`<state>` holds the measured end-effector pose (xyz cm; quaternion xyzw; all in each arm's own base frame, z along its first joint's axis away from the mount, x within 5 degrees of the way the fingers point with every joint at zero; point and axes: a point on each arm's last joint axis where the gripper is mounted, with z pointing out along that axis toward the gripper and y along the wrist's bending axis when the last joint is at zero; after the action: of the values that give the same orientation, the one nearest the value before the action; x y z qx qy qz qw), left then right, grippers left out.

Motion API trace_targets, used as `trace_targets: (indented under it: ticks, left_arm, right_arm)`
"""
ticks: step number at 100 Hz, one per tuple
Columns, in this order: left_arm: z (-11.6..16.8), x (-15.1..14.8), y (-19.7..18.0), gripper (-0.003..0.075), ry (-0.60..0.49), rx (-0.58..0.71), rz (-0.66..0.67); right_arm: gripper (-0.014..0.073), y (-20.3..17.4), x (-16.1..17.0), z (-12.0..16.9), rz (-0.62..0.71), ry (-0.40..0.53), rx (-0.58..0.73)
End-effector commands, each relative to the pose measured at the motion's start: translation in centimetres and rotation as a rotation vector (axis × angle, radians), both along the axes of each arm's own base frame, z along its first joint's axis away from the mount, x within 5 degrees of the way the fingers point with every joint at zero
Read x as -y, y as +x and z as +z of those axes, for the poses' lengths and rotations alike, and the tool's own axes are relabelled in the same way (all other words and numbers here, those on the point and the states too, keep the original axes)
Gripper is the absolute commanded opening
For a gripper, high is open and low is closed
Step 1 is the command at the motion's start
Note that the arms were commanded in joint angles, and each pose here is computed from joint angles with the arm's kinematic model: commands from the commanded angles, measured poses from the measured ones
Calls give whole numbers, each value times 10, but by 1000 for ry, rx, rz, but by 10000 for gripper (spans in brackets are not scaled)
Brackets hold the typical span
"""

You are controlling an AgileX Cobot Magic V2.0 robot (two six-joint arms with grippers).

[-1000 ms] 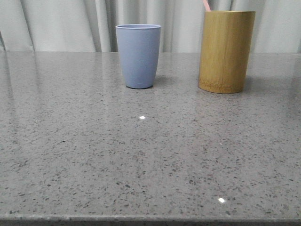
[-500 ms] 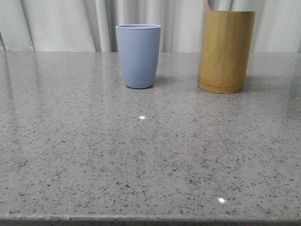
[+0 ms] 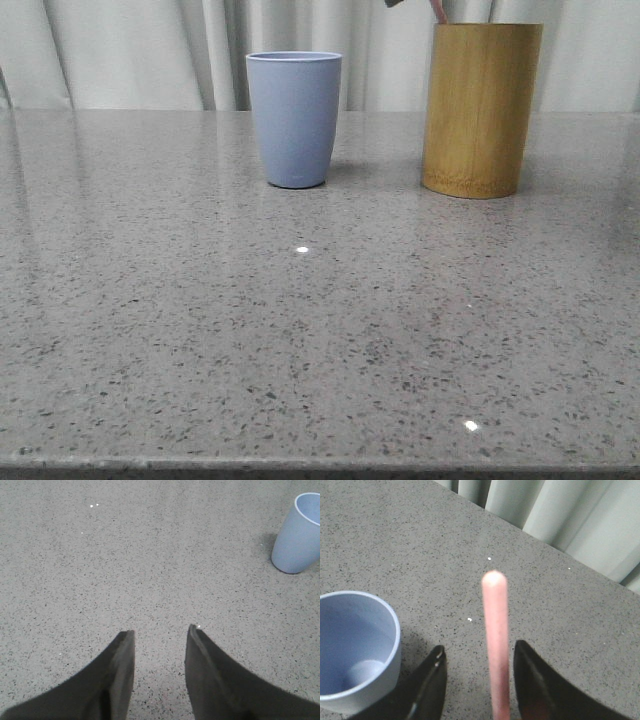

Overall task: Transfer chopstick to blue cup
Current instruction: 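Lift the pink chopstick out of the bamboo cup with the right gripper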

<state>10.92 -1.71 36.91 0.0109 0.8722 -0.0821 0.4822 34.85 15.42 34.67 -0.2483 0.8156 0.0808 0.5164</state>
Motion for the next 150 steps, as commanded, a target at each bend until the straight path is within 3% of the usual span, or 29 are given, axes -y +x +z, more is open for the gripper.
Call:
trace_targets:
  ticks: [1,24,34,62,85,107,125,150]
  left_arm:
    - [14,0,2,242,-19,95,11]
    - [14,-1,2,242,-15,95,13]
    - [13,-1,2,242,-11,96,14]
    - [13,-1,2,242,-11,96,14]
    - [13,-1,2,242,-11,96,14]
    - [13,-1,2,242,-11,96,14]
    - [13,-1,2,242,-11,96,14]
    - [13,-1,2,242,-11,96,14]
  right_arm:
    - [267,-5,4,39,-9,63,174]
    - [-29,-4,4,42,-14,76,207]
    - [-112,-3,4,43,-16,80,217]
    - [-105,-10,7,55,-15,86,266]
    - [-105,-36,19,96,-10,92,441]
    - [-105,-78,28,143,0,187,645]
    - [-105,-106,19,165,58,273,759]
    - [-105,-113,-12,161,149,392,726]
